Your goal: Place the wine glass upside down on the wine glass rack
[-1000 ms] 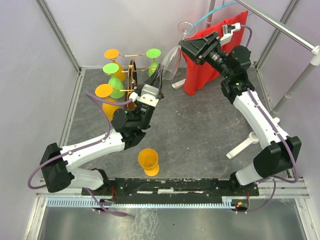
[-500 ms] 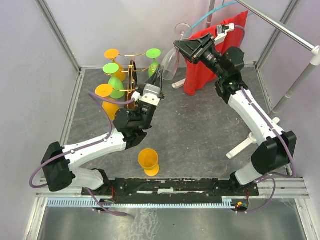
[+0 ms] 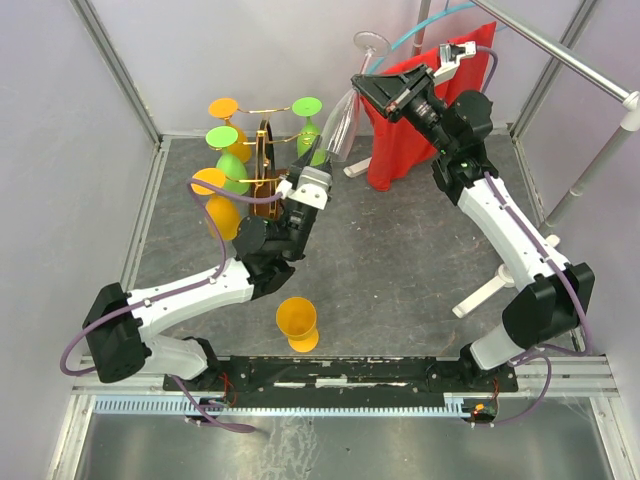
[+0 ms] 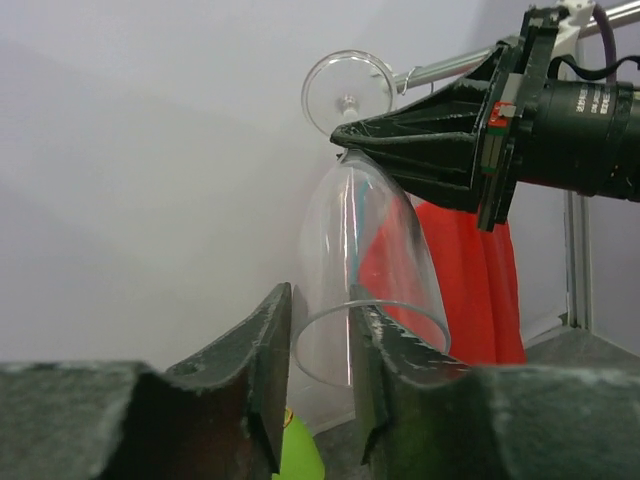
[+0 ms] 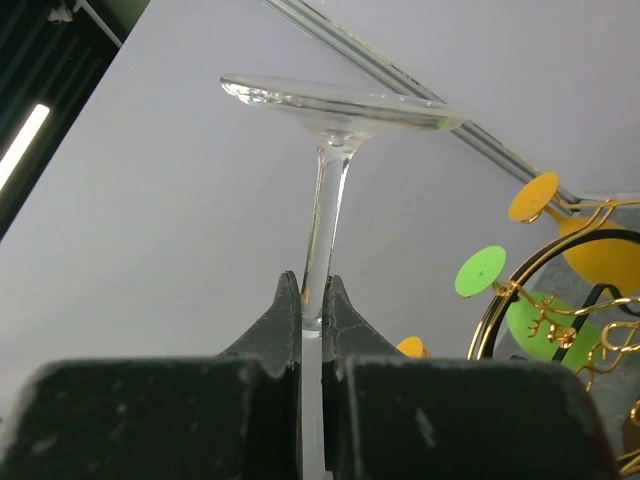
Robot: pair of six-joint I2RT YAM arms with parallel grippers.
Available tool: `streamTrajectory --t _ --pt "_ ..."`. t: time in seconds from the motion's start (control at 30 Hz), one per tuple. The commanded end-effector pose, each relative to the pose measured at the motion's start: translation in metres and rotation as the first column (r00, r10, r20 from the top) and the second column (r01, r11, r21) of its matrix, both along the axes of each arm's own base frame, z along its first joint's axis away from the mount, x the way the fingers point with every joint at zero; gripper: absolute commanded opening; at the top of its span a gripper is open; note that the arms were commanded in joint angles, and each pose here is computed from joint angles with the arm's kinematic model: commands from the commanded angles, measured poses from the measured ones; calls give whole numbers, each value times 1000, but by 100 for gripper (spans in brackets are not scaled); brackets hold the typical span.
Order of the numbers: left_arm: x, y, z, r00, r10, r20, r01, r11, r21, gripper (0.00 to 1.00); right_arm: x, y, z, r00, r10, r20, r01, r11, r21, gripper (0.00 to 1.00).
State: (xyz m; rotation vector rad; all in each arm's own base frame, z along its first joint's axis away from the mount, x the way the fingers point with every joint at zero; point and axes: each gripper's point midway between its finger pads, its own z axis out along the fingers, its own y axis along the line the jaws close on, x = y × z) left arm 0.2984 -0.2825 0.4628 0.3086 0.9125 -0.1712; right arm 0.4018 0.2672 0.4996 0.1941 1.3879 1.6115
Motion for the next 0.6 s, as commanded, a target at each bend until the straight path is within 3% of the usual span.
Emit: streamTrajectory --t 0.0,0.2,0.4,0.57 --pt "-18 16 35 996 -25 84 31 997 -70 43 -12 0 18 982 -49 184 71 991 -117 1" --pt "-11 20 7 1000 10 -26 -10 1000 11 66 -7 -10 30 946 -125 297 198 953 -229 1" --pt "-3 34 -25 978 68 -197 -63 998 32 75 2 -36 17 892 -245 381 391 841 -374 1" --pt "-4 49 -9 968 75 -239 -80 997 -10 79 5 -49 -14 871 -264 415 455 752 -477 1"
